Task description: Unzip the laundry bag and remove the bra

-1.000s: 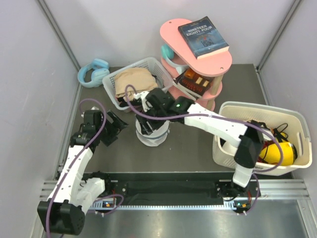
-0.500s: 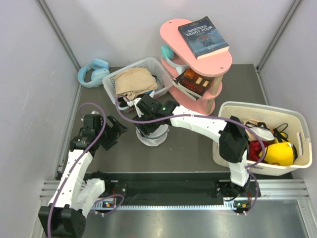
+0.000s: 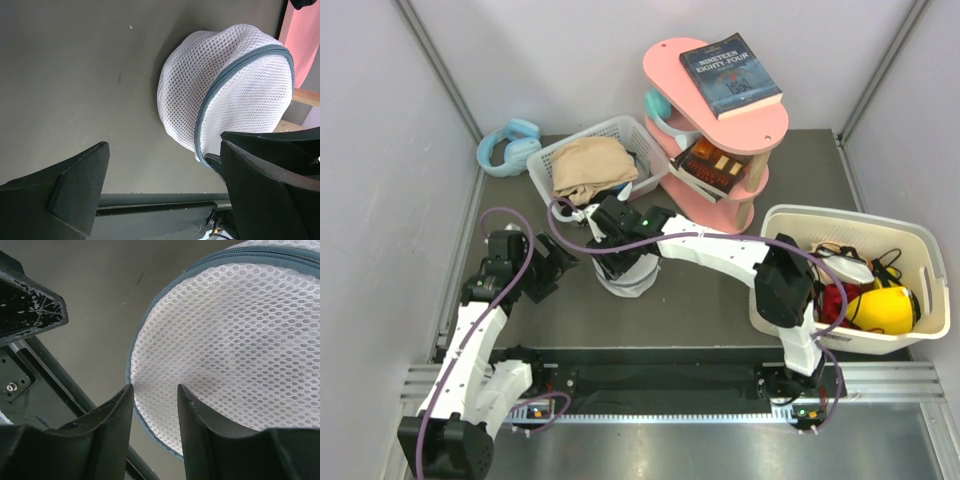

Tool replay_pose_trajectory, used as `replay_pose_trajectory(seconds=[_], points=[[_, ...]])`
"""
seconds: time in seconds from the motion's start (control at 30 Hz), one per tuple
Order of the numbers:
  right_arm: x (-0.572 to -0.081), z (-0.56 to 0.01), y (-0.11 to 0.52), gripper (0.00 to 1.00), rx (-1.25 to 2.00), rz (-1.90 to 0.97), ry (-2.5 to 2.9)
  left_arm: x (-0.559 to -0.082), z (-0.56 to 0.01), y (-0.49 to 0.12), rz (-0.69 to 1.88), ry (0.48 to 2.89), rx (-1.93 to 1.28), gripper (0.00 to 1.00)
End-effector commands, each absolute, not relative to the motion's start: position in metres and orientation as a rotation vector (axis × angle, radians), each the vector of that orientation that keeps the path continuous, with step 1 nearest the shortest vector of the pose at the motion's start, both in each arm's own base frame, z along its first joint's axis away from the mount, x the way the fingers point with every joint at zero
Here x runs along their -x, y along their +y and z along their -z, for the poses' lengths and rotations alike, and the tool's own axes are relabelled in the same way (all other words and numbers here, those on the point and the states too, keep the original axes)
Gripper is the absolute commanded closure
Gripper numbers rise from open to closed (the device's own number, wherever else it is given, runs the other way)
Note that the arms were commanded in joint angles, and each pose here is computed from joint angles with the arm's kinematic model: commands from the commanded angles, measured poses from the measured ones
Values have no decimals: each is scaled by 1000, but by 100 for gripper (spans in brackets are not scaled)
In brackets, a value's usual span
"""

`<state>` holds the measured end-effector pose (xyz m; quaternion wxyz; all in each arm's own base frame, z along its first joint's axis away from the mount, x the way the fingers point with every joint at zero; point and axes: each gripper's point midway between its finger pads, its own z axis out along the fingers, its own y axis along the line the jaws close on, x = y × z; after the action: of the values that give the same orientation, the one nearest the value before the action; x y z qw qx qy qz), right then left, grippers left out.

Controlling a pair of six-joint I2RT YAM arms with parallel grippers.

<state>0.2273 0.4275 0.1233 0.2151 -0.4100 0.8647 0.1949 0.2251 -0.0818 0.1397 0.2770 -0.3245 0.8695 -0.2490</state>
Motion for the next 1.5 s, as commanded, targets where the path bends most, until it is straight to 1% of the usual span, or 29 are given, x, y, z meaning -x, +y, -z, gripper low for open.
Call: replay_pose_trajectory(seconds=[0.0, 0.13, 0.33, 0.63, 0.83, 0.87, 0.93, 0.97, 1.0, 1.03, 1.2, 1.23, 1.33, 1.47], points=[[-225, -151, 448, 58, 1127, -641, 2325, -225, -142, -81, 677, 2317, 844, 4], [-225, -155, 449, 57, 1115, -657, 2317, -224, -141, -81, 679, 2319, 846, 4], [-224, -135, 446, 58, 1162, -617, 2350, -222, -141, -82, 684, 2317, 848, 4], [-220, -125, 446, 59, 1190, -617, 2373, -222, -143, -82, 689, 2315, 842, 4], [-217, -112, 442, 66, 1203, -595, 2398, -222, -142, -82, 689, 2315, 846, 4], [-216, -110, 443, 71, 1203, -591, 2399, -222, -142, -82, 687, 2316, 845, 4], [-216, -111, 441, 77, 1186, -588, 2402, -222, -141, -82, 695, 2316, 839, 4], [-218, -113, 442, 77, 1171, -587, 2400, -223, -141, -83, 699, 2311, 834, 4], [-219, -118, 442, 76, 1165, -586, 2395, -223, -141, -85, 717, 2311, 828, 4], [-221, -123, 442, 71, 1156, -583, 2386, -222, -135, -87, 725, 2321, 831, 4], [-232, -145, 436, 57, 1132, -531, 2354, -222, -123, -91, 758, 2333, 844, 6], [-229, -152, 436, 52, 1139, -531, 2339, -222, -122, -90, 751, 2334, 843, 6], [-224, -171, 441, 42, 1136, -520, 2290, -223, -122, -87, 727, 2329, 852, 5], [-222, -174, 449, 37, 1095, -480, 2254, -220, -118, -75, 638, 2318, 937, 4]])
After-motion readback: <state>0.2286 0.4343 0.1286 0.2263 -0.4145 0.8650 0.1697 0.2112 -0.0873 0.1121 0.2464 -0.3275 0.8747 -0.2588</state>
